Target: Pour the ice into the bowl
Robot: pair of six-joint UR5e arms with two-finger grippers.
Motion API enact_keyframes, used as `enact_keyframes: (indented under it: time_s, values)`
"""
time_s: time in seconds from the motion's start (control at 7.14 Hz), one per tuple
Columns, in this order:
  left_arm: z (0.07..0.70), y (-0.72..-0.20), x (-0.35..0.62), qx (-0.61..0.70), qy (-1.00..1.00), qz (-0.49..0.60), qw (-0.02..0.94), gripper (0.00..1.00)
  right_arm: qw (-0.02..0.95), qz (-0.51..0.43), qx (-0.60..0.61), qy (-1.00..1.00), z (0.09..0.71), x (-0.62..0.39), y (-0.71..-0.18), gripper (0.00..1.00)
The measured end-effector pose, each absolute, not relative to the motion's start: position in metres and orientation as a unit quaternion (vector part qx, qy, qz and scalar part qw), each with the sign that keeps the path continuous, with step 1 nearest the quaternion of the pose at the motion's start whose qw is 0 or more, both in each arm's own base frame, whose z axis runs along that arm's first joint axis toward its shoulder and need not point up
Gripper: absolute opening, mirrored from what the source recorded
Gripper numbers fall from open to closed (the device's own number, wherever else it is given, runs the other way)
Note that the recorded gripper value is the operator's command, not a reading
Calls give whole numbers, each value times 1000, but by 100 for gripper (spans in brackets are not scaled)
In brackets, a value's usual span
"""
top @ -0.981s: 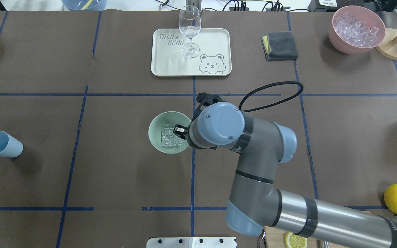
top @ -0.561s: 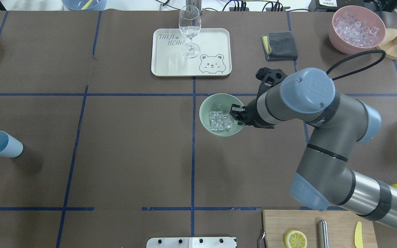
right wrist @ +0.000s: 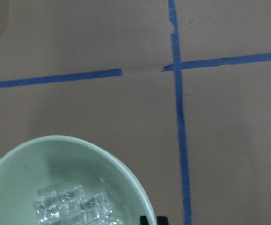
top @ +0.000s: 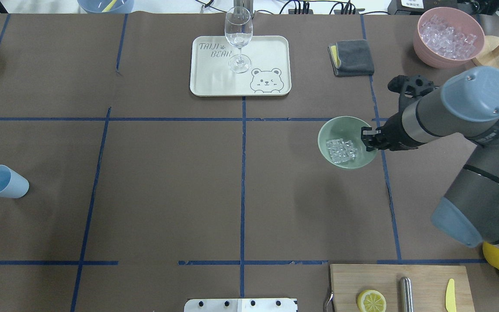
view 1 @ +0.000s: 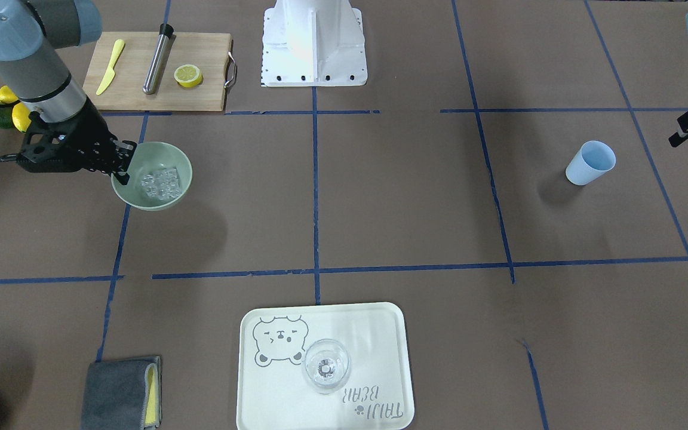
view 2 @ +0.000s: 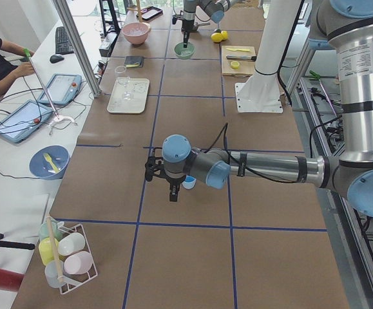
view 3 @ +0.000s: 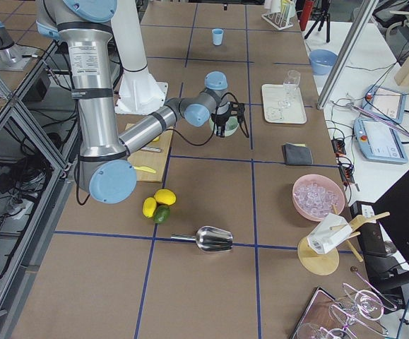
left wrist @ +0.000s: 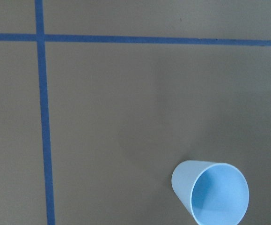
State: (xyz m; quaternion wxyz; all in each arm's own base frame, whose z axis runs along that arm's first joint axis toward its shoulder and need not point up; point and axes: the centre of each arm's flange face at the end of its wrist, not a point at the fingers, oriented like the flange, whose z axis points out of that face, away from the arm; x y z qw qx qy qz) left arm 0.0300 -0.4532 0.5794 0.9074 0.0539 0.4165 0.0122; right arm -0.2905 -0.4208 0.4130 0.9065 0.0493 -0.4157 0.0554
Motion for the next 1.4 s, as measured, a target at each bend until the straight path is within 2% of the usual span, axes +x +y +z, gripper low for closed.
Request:
enact_keyframes:
  time_s: [0.28,0.7,1.4]
  values:
    - [557,-489,2,52,375,24,925,100,906,28,58,-418,482,-250,-396,0]
    - [550,-491,-22,57,368,23,928,100,910,9,53,-411,559,-194,-404,0]
    - [543,-490,-23,65,367,25,928,100,907,24,28,-419,579,-193,-421,0]
